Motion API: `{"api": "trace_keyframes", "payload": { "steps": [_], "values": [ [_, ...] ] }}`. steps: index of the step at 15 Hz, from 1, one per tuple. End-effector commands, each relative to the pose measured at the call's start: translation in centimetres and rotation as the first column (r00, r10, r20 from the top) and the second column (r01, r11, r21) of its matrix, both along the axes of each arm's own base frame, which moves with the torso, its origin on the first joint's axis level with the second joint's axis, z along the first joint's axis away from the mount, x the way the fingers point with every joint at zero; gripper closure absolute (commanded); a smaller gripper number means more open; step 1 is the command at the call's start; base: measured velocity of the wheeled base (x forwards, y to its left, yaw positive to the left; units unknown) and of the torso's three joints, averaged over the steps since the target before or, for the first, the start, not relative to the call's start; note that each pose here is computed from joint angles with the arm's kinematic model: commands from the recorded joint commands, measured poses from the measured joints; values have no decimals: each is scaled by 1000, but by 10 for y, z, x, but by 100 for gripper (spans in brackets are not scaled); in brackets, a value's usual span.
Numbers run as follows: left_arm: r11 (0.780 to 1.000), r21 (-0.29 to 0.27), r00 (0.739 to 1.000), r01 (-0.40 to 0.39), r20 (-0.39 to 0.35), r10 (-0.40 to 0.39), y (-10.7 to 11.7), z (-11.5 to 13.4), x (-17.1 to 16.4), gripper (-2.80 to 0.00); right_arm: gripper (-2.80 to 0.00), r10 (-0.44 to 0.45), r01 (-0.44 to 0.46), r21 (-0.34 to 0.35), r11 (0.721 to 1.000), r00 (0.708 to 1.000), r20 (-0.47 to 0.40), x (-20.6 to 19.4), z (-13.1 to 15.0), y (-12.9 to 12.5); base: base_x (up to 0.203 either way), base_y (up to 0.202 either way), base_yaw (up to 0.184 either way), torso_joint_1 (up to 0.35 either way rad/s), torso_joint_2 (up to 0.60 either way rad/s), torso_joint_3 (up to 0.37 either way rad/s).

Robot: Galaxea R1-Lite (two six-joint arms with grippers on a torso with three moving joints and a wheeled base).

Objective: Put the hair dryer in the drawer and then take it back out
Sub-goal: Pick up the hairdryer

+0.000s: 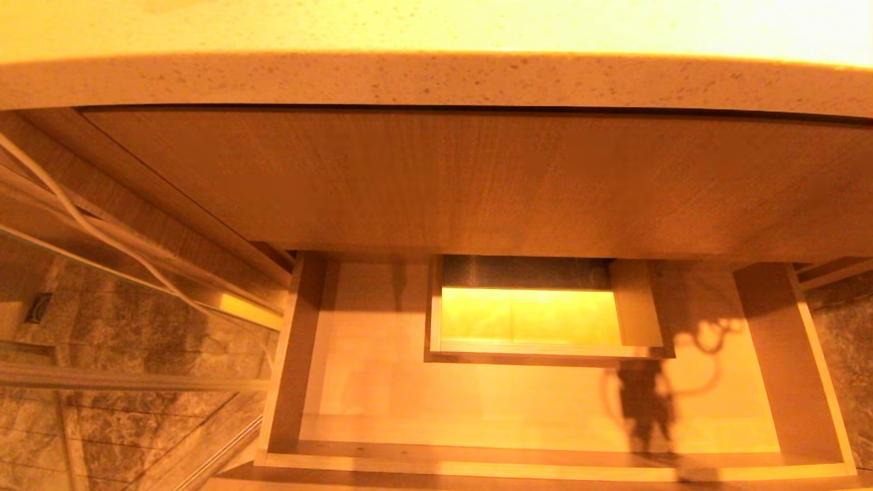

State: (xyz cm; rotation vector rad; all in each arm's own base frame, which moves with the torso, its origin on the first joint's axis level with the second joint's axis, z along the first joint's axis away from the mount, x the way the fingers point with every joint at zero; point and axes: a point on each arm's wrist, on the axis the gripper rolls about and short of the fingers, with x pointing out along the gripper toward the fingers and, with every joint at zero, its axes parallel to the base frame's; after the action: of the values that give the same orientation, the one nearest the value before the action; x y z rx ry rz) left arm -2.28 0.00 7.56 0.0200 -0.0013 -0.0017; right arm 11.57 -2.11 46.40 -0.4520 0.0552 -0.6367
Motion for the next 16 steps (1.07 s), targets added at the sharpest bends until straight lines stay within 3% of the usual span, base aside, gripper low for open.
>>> {"api": "trace_keyframes", "payload": {
  "steps": [1, 12, 16],
  "values": [
    [1000, 0, 1000, 0, -1, 0, 0, 0, 0, 0, -280, -8, 8, 1, 1000, 1000, 0, 0, 0, 0, 0, 0, 0, 0, 0, 0],
    [1000, 0, 1000, 0, -1, 0, 0, 0, 0, 0, -280, -1, 4, -32, 999, 995, 97, -13, 12, 1, 0, 0, 0, 6, -2, 6],
    [1000, 0, 1000, 0, -1, 0, 0, 0, 0, 0, -280, -2, 5, -39, 999, 995, 98, -15, 12, 1, 0, 0, 0, 263, -66, 187]
  ]
}}
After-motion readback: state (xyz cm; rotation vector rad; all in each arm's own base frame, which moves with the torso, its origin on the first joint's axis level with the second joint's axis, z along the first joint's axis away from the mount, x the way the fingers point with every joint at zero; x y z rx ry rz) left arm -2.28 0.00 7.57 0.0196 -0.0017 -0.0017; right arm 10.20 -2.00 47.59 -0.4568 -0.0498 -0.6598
